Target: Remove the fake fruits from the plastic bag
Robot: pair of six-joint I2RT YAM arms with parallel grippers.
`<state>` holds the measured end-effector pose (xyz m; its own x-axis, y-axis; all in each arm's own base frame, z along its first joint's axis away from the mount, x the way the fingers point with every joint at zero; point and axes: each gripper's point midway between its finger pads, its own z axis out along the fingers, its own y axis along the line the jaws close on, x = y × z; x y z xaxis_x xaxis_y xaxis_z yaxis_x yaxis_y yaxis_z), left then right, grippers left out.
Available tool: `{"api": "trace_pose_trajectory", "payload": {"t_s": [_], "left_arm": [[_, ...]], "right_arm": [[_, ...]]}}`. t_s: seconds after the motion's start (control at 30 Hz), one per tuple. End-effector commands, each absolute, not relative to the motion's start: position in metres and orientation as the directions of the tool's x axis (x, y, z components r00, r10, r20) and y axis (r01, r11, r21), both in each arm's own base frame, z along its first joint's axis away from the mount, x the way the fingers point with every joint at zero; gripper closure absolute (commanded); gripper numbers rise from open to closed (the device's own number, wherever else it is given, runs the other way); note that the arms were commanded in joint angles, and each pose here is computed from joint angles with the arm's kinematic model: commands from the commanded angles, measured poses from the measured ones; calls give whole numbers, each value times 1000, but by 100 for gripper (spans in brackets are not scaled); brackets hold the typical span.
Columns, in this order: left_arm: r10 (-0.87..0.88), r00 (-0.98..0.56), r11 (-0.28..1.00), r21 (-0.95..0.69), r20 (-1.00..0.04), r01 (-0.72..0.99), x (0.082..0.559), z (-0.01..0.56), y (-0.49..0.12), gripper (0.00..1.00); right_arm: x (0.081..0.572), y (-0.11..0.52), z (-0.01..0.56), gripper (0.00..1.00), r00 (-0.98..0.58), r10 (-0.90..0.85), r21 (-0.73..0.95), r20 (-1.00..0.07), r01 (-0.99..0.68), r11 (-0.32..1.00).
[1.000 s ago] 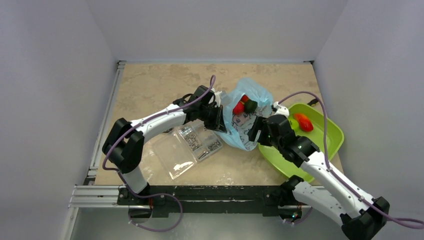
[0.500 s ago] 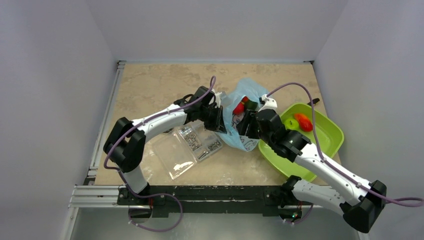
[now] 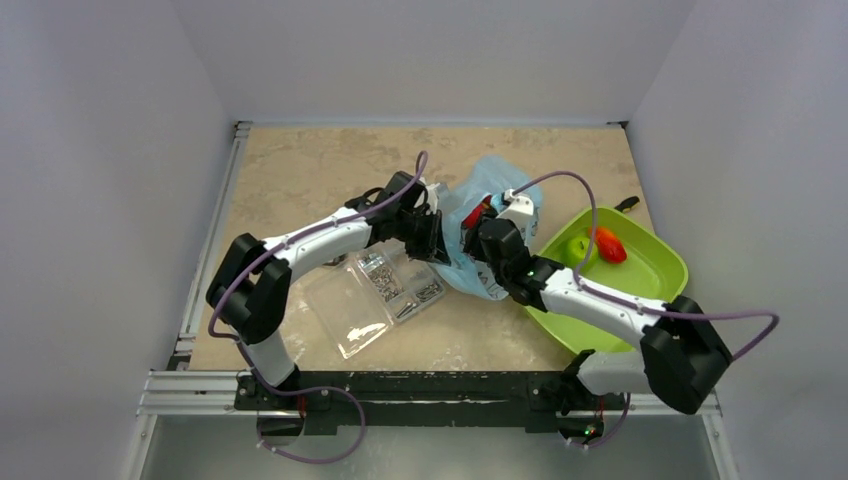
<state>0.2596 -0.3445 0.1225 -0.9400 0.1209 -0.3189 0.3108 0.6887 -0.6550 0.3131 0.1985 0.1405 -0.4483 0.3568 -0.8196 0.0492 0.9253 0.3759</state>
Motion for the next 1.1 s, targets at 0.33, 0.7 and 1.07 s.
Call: {"api": "trace_pose_trajectory", "payload": {"t_s": [0.33,0.7,1.07], "left_arm": [[91,-938,672,-675,-335,307,268,130,-346,100],[90,-941,671,-678,-327,300,270,128,-345,100],[101,-945,666,-684,-312,297,268,125,-346,100]], "right_arm": [[396,194,123,52,-276,442,406,-854,180,896],[425,195,99,30,-293,435,385,-851,215,898],[454,192,75,19,-328,406,334,-853,254,908]]}}
